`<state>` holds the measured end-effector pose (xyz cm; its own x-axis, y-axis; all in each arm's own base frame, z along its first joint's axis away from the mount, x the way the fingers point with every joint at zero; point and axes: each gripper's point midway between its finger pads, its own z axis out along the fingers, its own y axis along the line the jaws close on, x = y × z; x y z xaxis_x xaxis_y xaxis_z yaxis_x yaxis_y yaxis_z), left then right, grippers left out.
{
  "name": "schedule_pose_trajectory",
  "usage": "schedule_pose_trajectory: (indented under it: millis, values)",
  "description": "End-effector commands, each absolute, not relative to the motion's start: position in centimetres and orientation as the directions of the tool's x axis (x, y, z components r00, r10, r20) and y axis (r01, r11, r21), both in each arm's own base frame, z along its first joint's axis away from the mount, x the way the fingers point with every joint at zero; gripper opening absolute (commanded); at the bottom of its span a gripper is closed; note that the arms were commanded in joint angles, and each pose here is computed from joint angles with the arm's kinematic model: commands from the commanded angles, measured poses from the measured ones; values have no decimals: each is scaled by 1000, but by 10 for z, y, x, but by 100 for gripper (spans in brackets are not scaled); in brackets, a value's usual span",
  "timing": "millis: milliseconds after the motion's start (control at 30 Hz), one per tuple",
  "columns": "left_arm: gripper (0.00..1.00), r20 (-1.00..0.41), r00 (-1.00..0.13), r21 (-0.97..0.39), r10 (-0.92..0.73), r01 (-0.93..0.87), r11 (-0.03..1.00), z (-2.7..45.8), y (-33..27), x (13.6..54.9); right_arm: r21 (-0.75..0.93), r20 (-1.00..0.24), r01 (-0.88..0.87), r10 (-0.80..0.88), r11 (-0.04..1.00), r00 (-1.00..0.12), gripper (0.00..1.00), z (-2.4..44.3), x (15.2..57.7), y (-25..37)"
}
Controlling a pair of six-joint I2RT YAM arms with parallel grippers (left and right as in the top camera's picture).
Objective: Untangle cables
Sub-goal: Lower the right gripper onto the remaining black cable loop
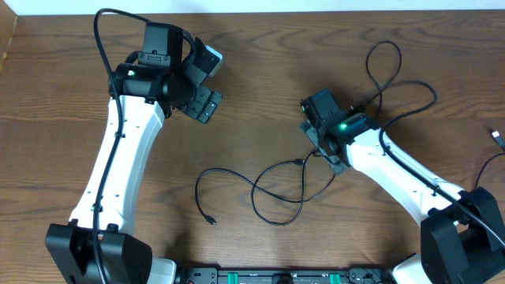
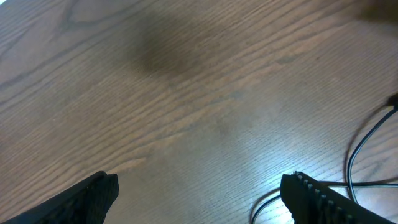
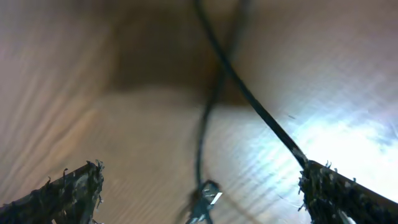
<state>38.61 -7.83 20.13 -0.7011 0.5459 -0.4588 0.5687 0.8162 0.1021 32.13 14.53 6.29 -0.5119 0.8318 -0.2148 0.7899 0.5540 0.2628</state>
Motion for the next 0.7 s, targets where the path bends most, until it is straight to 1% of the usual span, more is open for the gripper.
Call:
schedule_pose_trajectory:
  millis: [0, 100, 200, 300, 467, 567, 667]
  values:
    - [89, -452, -707, 104, 544, 564, 819, 201, -75, 384, 257, -228, 868, 899, 425, -373, 99, 55, 314, 131]
    - [89, -452, -706, 104, 545, 565, 819, 201, -75, 384, 231, -308, 850, 864, 474, -398, 99, 58, 316, 119]
    - [88, -457, -704, 95, 544, 569, 817, 201, -77, 383, 199, -367, 811, 810, 549, -458, 99, 60, 319, 113]
    - [89, -472, -697, 66, 540, 584, 809, 202, -83, 382, 159, -402, 784, 764, 601, -504, 99, 61, 319, 107]
    - [89, -472, -697, 65, 540, 584, 809, 202, -83, 382, 80, -449, 743, 689, 665, -569, 99, 63, 315, 97]
    - [89, -472, -697, 65, 540, 584, 809, 202, -83, 382, 43, -449, 737, 672, 674, -589, 99, 62, 309, 93]
    - [89, -472, -697, 65, 540, 584, 809, 202, -83, 382, 60, -428, 749, 695, 660, -578, 99, 60, 307, 97]
